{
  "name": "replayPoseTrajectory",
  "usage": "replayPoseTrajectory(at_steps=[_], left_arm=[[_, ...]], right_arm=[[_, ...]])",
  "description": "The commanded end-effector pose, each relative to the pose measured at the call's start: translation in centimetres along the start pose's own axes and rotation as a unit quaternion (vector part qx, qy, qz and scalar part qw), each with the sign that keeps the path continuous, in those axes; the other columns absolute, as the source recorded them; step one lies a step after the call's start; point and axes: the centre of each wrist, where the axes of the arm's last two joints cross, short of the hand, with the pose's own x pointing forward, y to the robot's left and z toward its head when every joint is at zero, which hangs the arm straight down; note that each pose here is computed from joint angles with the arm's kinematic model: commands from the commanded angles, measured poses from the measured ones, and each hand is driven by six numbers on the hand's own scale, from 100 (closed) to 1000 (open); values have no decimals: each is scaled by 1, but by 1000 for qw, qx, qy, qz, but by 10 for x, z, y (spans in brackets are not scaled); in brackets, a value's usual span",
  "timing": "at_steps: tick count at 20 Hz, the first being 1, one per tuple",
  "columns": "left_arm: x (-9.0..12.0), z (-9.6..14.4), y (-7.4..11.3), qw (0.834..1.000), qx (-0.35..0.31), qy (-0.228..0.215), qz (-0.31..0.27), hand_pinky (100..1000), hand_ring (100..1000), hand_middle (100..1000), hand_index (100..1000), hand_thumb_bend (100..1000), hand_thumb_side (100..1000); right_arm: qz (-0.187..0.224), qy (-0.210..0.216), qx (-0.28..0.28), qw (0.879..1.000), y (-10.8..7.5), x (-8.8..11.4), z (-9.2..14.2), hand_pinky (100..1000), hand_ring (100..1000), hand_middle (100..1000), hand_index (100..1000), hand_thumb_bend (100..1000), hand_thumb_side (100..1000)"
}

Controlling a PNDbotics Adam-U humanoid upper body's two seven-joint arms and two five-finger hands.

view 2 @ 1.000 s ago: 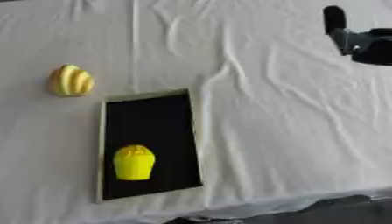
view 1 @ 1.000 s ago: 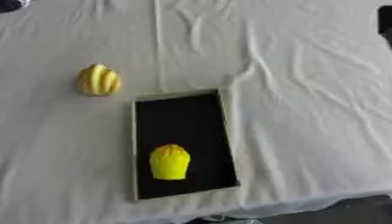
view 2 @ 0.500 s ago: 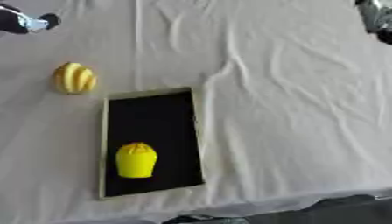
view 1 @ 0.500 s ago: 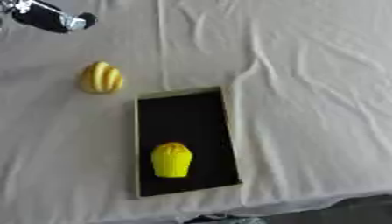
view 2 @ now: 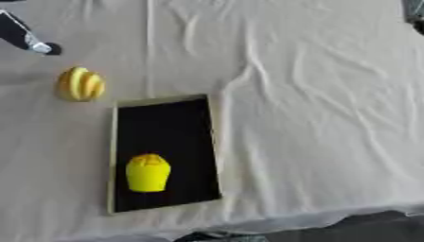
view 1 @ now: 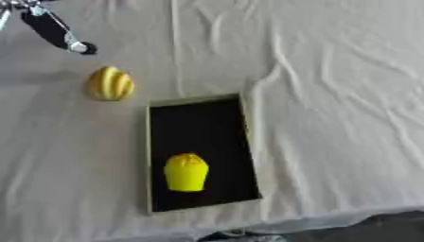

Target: Pick up objects on the table and place them in the box.

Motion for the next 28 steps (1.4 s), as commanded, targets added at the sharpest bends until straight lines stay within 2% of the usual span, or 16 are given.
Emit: replayPoseTrajectory(at_steps=[1, 2, 10, 16, 17, 21, 28], left_arm=[[-12, 17, 11, 999, -23, 13, -19, 949, 899, 838, 927, 693, 291], [-14, 17, 9, 999, -31, 12, -17, 945, 898, 827, 924, 701, 343], [-18, 18, -2, 998, -63, 5, 2, 916, 870, 775, 892, 697, 410], [-15, 15, -8, 997, -72, 1, 20, 911, 864, 766, 884, 703, 413], [-15, 15, -9, 997, -73, 2, 23, 899, 852, 749, 868, 709, 421], [-16, 5, -28, 995, -84, 15, 55, 896, 850, 750, 869, 697, 425], [-10, -6, -41, 993, -98, 9, 73, 895, 850, 756, 875, 695, 410]], right_arm=[[7, -5, 4, 1000, -5, 4, -5, 941, 860, 659, 839, 100, 100], [6, -3, 4, 1000, -5, 4, -5, 942, 859, 657, 837, 100, 119], [2, 10, 2, 1000, -3, 4, -3, 945, 855, 649, 834, 100, 183], [-1, 14, 1, 1000, -3, 4, -4, 945, 854, 648, 834, 100, 184], [-2, 15, 1, 1000, -3, 4, -3, 946, 852, 644, 833, 100, 215], [-7, 20, -5, 1000, -2, 4, -4, 946, 851, 643, 833, 100, 214], [-12, 26, -9, 1000, -1, 4, -4, 949, 848, 638, 831, 100, 268]])
